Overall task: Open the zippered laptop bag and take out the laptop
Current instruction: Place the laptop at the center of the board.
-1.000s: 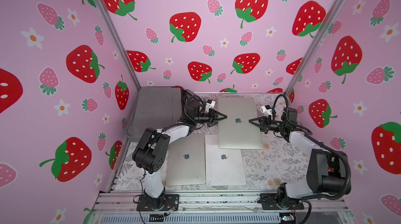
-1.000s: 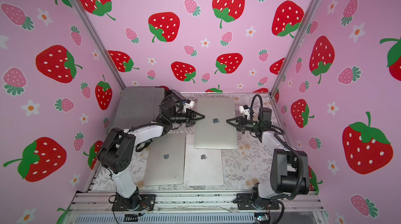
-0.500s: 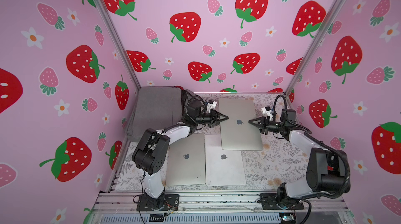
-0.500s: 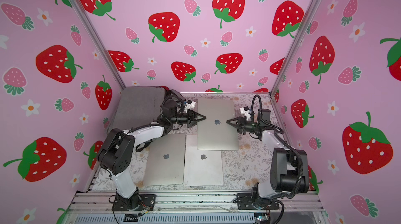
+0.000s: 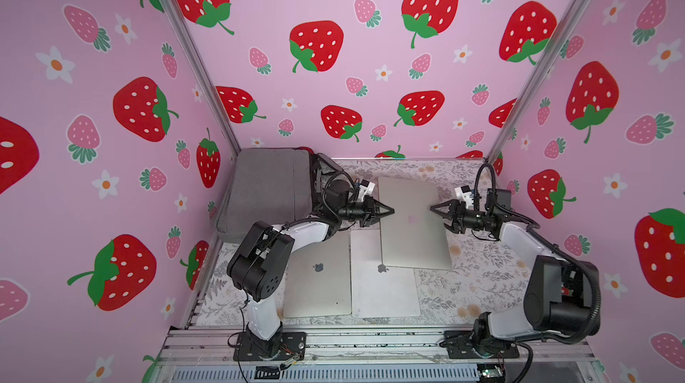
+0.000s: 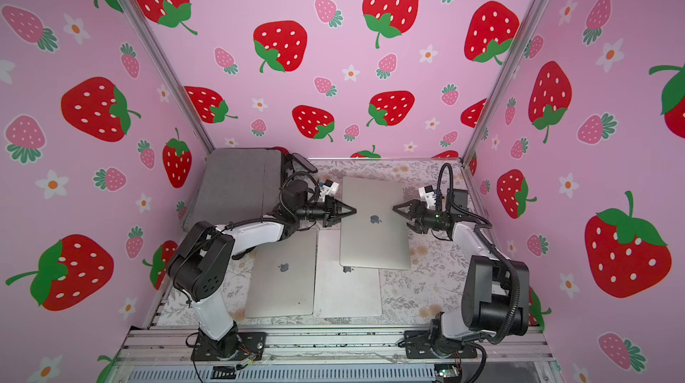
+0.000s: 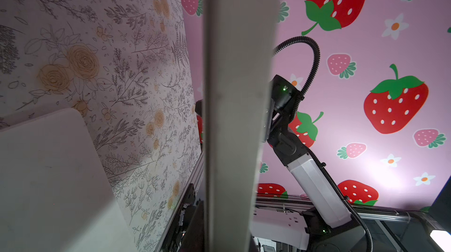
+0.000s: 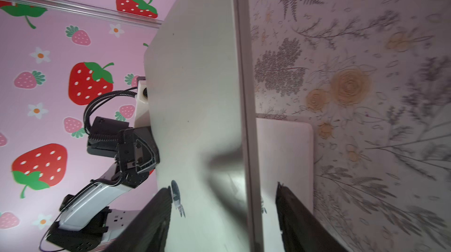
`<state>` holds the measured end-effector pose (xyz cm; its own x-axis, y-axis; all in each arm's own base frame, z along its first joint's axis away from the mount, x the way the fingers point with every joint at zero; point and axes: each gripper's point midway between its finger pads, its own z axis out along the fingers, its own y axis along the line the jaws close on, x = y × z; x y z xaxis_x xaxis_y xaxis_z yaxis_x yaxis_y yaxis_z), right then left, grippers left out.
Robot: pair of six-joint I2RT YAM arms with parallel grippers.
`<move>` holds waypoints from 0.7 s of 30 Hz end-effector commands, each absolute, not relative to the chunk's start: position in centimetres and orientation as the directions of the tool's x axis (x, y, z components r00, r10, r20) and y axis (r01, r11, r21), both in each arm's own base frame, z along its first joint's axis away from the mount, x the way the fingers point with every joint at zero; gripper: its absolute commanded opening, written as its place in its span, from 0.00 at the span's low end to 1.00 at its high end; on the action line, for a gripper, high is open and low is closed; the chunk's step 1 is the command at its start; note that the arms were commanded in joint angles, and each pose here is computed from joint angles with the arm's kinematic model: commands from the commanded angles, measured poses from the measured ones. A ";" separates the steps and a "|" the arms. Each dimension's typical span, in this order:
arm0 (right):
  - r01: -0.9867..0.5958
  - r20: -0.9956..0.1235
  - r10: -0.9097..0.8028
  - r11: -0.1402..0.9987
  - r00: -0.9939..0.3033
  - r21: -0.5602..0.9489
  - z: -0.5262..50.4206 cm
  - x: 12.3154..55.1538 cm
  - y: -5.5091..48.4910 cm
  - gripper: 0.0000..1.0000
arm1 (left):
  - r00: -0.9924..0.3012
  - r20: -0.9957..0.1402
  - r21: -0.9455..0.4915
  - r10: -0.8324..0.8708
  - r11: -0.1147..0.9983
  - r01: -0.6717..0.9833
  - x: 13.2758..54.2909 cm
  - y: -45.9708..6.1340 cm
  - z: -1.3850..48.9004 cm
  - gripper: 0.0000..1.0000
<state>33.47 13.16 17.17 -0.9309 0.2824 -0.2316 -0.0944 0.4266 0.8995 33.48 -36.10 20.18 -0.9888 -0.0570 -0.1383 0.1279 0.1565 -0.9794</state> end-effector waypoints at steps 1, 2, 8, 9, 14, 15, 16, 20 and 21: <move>-0.046 -0.290 0.317 0.599 -0.903 0.799 16.1 33.3 10.0 0.77 | -0.944 -0.326 -0.945 -0.052 0.030 0.325 31.9 -36.9 26.3 0.00; -0.025 -0.298 0.324 0.639 -0.898 0.769 15.8 33.2 9.2 0.78 | -0.943 -0.327 -0.945 -0.056 0.034 0.326 31.7 -37.2 26.0 0.00; 0.018 -0.400 0.353 0.768 -0.846 0.640 17.1 33.0 6.1 0.83 | -0.944 -0.318 -0.948 -0.090 0.030 0.317 31.1 -39.5 24.4 0.00; 0.014 -0.415 0.353 0.776 -0.839 0.631 17.5 33.0 5.9 0.84 | -0.945 -0.314 -0.949 -0.094 0.028 0.313 30.9 -40.0 24.0 0.00; -0.028 -0.459 0.340 0.778 -0.821 0.627 19.6 32.6 6.1 0.86 | -0.949 -0.295 -0.955 -0.108 0.035 0.293 30.1 -42.9 22.1 0.00; -0.024 -0.453 0.341 0.777 -0.824 0.629 19.7 32.5 6.1 0.86 | -0.949 -0.294 -0.956 -0.116 0.038 0.291 30.0 -43.3 21.8 0.00; -0.022 -0.448 0.338 0.778 -0.828 0.628 19.6 32.4 6.2 0.86 | -0.949 -0.291 -0.957 -0.117 0.040 0.288 29.8 -43.9 21.4 0.00; -0.020 -0.432 0.329 0.776 -0.840 0.630 19.3 31.9 6.3 0.86 | -0.951 -0.280 -0.960 -0.131 0.044 0.277 29.0 -46.1 20.4 0.00; -0.020 -0.430 0.328 0.776 -0.841 0.630 19.2 31.8 6.3 0.86 | -0.951 -0.280 -0.960 -0.128 0.045 0.277 28.7 -46.6 20.2 0.00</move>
